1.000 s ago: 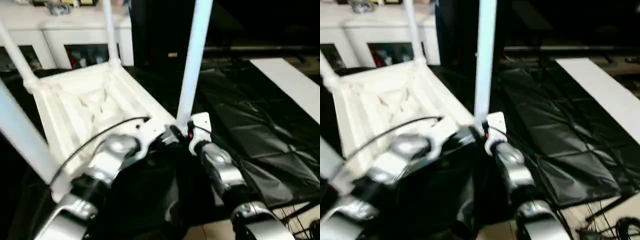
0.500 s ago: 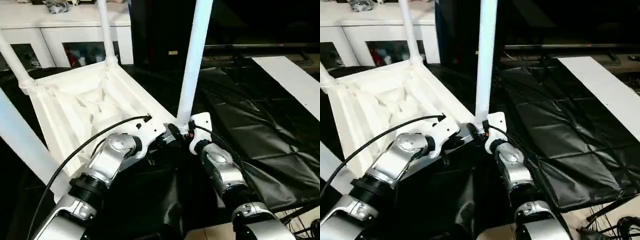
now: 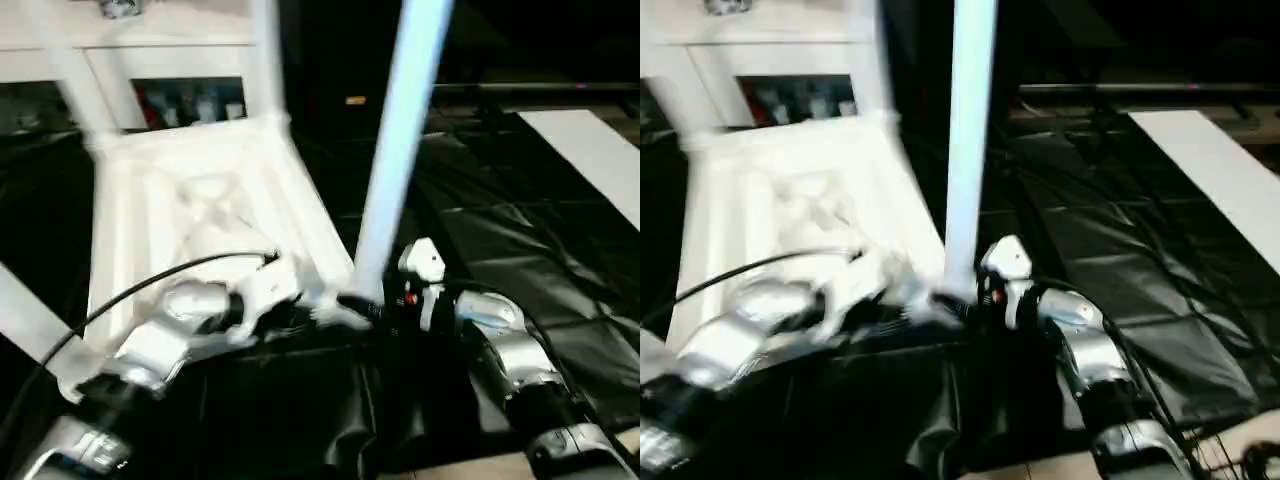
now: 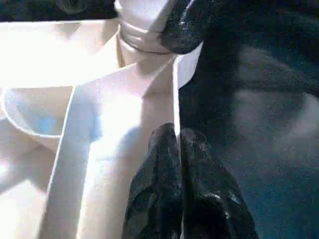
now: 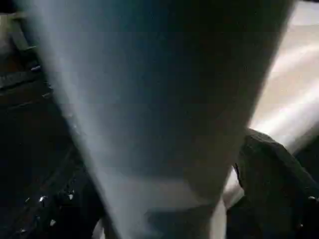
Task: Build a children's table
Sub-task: Rotate leg to tighten
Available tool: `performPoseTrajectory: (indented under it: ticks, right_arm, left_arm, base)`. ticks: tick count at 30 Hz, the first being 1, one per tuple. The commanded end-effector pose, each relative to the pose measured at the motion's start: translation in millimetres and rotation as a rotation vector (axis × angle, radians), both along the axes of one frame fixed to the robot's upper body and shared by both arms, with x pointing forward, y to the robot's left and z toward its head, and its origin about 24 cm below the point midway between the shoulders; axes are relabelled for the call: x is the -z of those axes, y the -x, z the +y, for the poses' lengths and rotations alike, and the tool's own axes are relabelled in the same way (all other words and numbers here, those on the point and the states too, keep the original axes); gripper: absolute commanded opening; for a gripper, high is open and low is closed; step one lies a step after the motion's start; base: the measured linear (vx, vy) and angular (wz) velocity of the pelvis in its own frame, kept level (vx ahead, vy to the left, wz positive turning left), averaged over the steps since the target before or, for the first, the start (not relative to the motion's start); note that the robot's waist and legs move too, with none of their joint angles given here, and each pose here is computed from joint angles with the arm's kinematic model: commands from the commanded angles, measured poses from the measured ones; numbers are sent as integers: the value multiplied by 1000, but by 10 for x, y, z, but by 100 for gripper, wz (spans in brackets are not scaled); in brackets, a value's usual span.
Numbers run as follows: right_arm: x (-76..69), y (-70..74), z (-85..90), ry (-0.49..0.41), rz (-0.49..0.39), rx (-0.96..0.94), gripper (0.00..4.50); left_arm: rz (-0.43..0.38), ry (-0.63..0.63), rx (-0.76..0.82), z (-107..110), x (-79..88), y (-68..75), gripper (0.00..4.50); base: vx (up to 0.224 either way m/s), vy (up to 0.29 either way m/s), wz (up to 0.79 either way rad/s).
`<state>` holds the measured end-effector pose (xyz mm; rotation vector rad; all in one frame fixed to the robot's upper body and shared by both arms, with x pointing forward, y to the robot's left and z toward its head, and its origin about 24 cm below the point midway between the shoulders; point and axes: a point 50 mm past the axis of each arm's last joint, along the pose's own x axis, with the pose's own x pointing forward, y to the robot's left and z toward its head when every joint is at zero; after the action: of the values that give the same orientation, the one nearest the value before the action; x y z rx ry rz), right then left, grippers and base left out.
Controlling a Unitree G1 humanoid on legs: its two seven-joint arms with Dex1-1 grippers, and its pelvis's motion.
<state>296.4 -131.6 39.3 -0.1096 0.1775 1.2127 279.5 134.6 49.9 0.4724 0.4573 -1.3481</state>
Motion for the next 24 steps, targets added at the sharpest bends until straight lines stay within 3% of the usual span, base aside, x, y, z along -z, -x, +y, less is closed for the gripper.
performPoseTrajectory:
  ticks: [1, 8, 14, 23, 24]
  right_arm:
    - [-23, 50, -33, 18, 6, -65, 383]
    - [21, 158, -24, 87, 30, -214, 383]
    - [4, 94, -17, 66, 30, -165, 383]
    - [1, 89, -13, 52, 39, -158, 305]
    - [8, 93, -11, 53, 41, -160, 280]
  left_arm:
    - [124, -69, 62, 24, 237, 164, 0]
    - [112, -92, 35, 167, 200, 119, 0]
    - [112, -90, 36, 173, 190, 112, 0]
    - [116, -87, 42, 162, 198, 119, 0]
    - [117, -87, 42, 161, 199, 120, 0]
  base:
    - [0, 0, 0]
    - [0, 0, 0]
    - [0, 0, 0]
    - [0, 0, 0]
    - [0, 0, 0]
